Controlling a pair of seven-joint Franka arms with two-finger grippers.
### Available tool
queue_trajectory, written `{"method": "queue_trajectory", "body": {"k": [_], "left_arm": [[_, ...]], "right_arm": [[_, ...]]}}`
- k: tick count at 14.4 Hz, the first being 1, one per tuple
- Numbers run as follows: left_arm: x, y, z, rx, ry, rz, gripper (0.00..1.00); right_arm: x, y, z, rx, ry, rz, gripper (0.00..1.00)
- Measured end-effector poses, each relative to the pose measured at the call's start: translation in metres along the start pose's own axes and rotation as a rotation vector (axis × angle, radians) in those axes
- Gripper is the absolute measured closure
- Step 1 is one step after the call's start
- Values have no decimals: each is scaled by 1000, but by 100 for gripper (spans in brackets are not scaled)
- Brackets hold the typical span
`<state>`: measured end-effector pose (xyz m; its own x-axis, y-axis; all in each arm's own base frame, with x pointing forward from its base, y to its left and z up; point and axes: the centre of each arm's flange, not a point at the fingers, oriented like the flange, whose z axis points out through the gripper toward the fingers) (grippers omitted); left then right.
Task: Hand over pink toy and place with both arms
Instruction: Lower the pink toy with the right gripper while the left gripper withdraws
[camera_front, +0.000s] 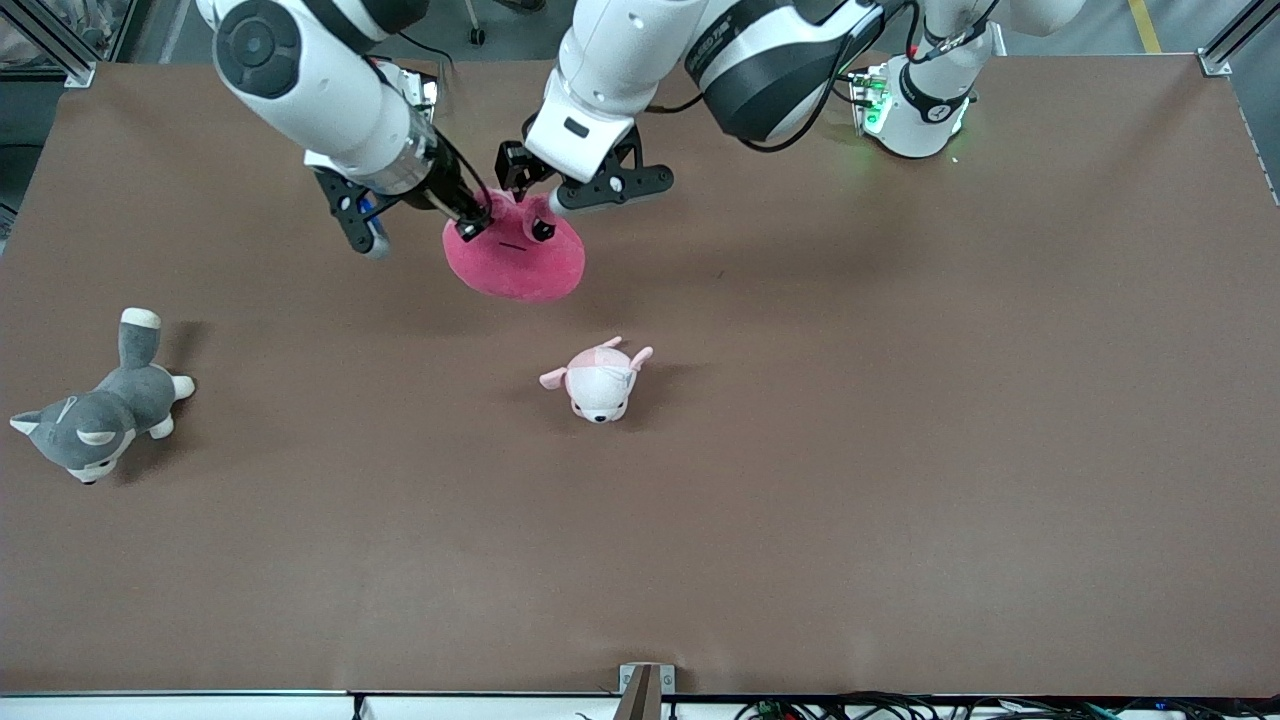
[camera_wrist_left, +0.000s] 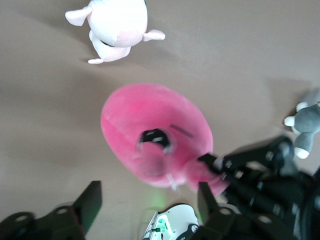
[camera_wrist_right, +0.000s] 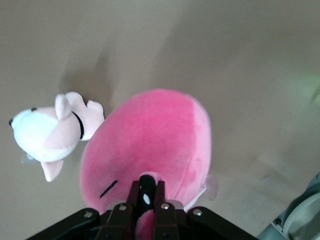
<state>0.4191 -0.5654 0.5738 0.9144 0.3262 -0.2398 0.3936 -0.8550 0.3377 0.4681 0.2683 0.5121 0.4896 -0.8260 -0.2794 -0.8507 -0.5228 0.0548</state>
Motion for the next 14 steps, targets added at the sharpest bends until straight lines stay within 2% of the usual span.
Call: {"method": "queue_trajectory", "body": {"k": [1,5,8,11,14], "left_arm": [[1,-3,-10,3,6,-2,0],[16,-26,-50,79,16,32,0],[61,-64,-101,143,28,91,0],[105,-111,-159,178,44,163,0],[120,-152,-199,219,79,264,0]], "right_arm": [[27,2,-2,4,0,-18,86],[152,14,9,7,7,-101,86],[226,19,37,4,2,-158,86],[274,21,69,-1,1,-197,89],[303,21,101,-15,-3,-216,89]]}}
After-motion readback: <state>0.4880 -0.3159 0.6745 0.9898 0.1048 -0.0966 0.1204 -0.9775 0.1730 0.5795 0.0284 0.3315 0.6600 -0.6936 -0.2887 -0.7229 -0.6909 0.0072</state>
